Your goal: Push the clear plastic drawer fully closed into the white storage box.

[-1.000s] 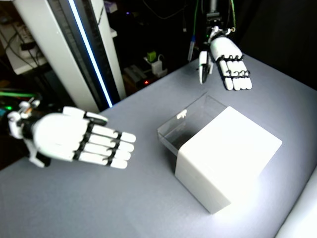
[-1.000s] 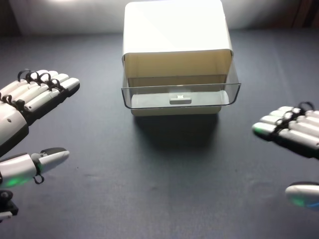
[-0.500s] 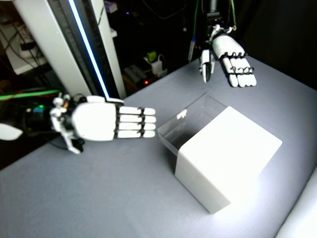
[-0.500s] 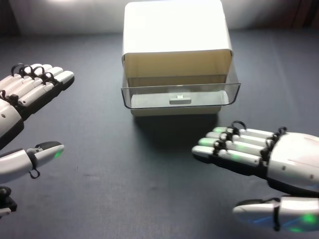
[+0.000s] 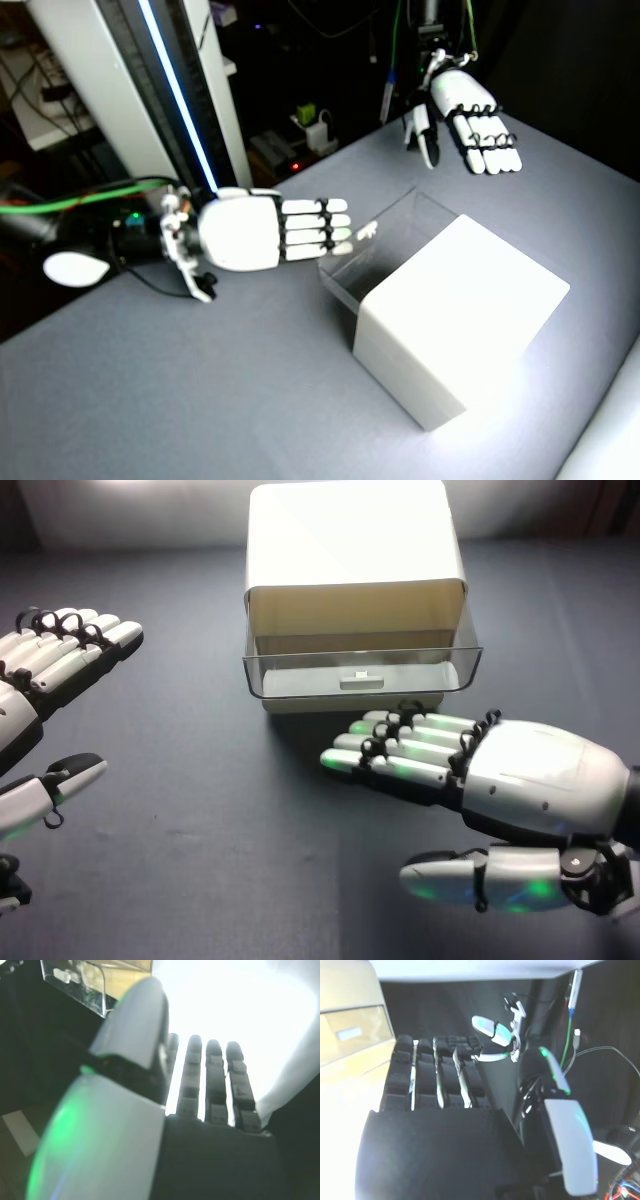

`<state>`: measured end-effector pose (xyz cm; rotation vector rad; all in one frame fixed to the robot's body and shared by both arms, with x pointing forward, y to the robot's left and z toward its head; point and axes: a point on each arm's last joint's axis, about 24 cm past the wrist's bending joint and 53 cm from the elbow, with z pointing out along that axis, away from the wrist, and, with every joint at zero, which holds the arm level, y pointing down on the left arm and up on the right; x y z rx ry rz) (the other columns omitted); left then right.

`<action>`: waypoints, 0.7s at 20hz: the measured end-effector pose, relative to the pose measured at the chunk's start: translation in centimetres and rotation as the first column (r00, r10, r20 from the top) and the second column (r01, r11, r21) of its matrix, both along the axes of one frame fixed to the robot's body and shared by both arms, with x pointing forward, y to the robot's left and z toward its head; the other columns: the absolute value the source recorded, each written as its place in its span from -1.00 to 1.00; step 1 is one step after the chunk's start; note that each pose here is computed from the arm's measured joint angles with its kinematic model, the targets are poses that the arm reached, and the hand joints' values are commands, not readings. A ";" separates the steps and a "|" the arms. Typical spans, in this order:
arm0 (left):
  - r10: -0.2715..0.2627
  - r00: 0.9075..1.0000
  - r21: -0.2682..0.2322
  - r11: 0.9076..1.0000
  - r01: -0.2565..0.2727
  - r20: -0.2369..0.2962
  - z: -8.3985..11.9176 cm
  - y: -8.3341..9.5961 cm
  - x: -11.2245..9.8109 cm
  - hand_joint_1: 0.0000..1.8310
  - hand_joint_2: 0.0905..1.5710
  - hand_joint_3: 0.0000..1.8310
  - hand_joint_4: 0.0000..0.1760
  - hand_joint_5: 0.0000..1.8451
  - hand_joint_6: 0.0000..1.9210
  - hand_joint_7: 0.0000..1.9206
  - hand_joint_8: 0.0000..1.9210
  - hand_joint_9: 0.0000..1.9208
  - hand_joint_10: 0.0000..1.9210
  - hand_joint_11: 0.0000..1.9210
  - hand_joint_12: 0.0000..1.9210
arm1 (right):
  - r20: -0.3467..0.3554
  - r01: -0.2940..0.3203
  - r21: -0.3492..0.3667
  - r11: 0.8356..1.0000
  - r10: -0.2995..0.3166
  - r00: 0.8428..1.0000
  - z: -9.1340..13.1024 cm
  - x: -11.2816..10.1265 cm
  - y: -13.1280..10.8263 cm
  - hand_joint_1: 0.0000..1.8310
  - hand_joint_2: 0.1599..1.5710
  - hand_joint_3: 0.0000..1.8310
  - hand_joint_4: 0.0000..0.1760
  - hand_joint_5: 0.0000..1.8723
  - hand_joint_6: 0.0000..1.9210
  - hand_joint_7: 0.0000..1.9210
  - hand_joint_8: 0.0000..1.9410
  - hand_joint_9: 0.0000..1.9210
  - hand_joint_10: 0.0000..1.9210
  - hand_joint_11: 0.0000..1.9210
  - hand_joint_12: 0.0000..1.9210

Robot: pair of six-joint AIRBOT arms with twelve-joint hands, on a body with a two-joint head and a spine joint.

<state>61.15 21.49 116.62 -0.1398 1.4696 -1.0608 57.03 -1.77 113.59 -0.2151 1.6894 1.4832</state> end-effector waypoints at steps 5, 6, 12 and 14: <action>0.003 1.000 0.001 1.000 -0.003 -0.002 -0.1 0.1 0.0 -0.39 0.68 -0.97 -0.93 -1.00 -1.00 -1.00 -1.00 -1.00 -1.00 -1.00 -1.00 | 0.018 0.000 0.002 1.000 0.000 1.000 0.5 0.5 0.5 -0.80 0.72 -1.00 -1.00 -1.00 -1.00 -1.00 -1.00 -1.00 -1.00 -1.00 -1.00; 0.001 1.000 0.001 1.000 -0.001 -0.001 -0.1 0.1 0.0 -0.32 0.72 -0.97 -0.87 -1.00 -1.00 -1.00 -1.00 -1.00 -1.00 -1.00 -1.00 | 0.027 0.003 0.003 1.000 -0.003 1.000 0.8 0.8 0.5 -0.83 0.72 -1.00 -1.00 -1.00 -1.00 -1.00 -1.00 -1.00 -1.00 -1.00 -1.00; 0.007 1.000 0.000 1.000 -0.007 -0.003 -0.1 0.2 0.0 -0.28 0.77 -1.00 -0.67 -1.00 -1.00 -1.00 -1.00 -1.00 -1.00 -1.00 -1.00 | 0.054 0.008 -0.010 1.000 -0.008 0.999 1.2 1.2 0.7 -0.74 0.74 -1.00 -1.00 -1.00 -1.00 -1.00 -1.00 -1.00 -1.00 -1.00 -1.00; 0.005 1.000 0.002 1.000 -0.005 -0.004 -0.2 0.2 0.0 -0.26 0.75 -1.00 -1.00 -1.00 -1.00 -1.00 -1.00 -1.00 -1.00 -1.00 -1.00 | 0.071 0.009 -0.008 1.000 -0.008 0.997 1.6 1.4 0.7 -0.74 0.73 -1.00 -1.00 -1.00 -1.00 -1.00 -1.00 -1.00 -1.00 -1.00 -1.00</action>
